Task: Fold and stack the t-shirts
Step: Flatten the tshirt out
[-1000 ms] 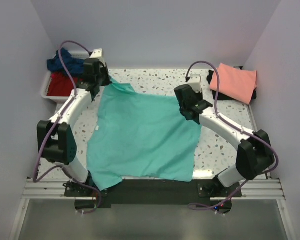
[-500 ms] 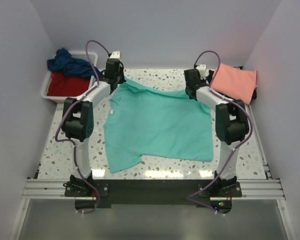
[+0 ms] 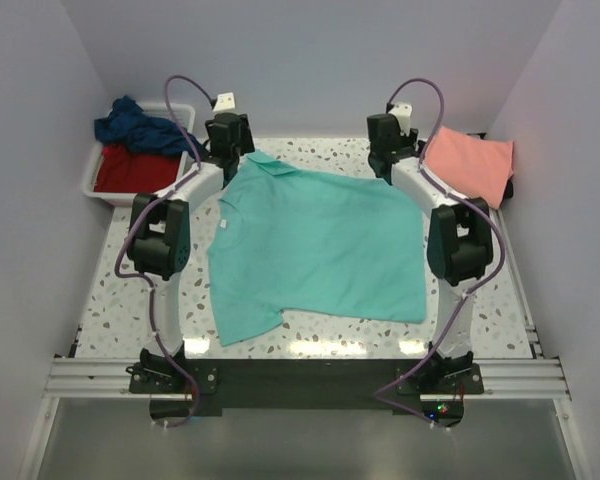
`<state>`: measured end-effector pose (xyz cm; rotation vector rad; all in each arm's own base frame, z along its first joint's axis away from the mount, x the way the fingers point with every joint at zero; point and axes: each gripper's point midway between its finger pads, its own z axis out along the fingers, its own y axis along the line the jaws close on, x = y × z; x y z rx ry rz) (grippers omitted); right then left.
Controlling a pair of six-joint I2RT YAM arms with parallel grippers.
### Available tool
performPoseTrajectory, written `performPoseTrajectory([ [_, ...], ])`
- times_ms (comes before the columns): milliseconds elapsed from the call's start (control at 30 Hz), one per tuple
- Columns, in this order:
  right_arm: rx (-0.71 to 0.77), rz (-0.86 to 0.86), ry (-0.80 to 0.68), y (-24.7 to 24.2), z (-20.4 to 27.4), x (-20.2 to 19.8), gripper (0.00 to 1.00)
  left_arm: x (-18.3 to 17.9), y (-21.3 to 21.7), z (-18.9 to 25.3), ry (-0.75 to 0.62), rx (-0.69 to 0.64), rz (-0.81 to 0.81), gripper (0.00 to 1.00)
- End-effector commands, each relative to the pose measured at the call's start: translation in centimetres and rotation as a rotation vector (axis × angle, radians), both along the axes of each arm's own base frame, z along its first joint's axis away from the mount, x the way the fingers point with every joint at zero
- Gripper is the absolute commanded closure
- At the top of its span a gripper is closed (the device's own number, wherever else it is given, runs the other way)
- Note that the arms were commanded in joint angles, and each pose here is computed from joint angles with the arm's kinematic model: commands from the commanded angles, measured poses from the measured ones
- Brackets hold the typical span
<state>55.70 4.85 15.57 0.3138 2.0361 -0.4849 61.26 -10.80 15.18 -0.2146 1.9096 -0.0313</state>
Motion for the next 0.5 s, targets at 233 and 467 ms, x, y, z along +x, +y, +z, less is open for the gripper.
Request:
performPoseTrajectory([
  [233, 0.090, 0.166, 0.163, 4.5, -1.2, -6.9, 0.41, -1.9, -1.2, 2.3, 0.118, -0.023, -0.069, 0.34],
  [467, 0.169, 0.305, 0.285, 9.6, -4.8, -12.4, 0.41, -11.0, -1.5, -2.0, 0.322, -0.074, -0.147, 0.35],
])
